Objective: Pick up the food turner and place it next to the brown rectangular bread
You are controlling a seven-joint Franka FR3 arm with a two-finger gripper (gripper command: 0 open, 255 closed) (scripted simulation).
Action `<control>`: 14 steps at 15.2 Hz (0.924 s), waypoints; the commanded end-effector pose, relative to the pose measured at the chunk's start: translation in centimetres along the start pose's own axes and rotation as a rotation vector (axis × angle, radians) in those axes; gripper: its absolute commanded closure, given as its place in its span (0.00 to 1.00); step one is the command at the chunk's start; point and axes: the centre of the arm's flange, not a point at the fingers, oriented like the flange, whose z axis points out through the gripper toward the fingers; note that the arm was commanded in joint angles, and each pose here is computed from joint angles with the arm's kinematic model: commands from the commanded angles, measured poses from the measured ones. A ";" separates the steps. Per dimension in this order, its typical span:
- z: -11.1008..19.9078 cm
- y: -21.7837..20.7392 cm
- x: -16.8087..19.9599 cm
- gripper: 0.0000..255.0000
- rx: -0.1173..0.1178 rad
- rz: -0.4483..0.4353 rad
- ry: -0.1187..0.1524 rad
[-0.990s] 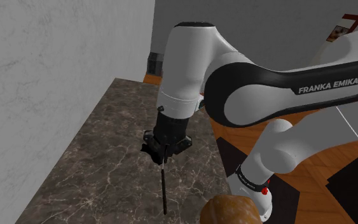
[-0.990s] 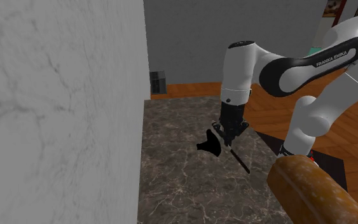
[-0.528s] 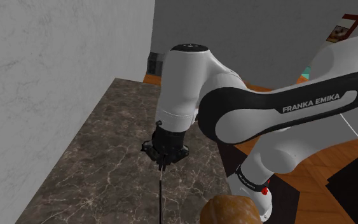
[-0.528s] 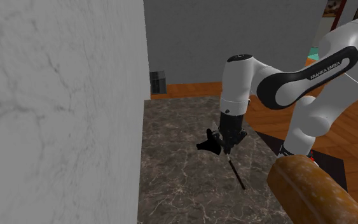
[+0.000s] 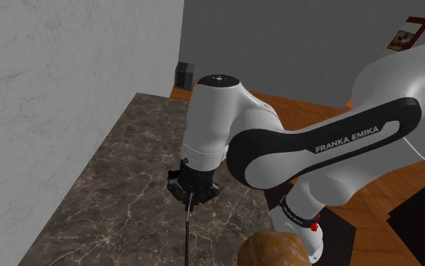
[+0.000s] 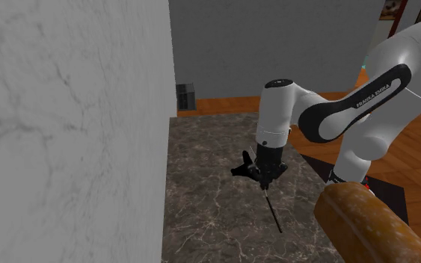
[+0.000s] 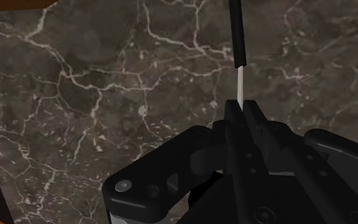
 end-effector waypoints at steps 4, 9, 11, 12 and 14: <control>2.9 0.1 0.3 1.00 -0.005 0.000 0.000; 3.9 0.1 0.4 1.00 -0.005 0.000 0.000; 3.9 0.1 0.4 1.00 -0.005 0.000 0.000; 3.9 0.1 0.4 1.00 -0.005 0.000 0.000; 3.9 0.1 0.4 1.00 -0.005 0.000 0.000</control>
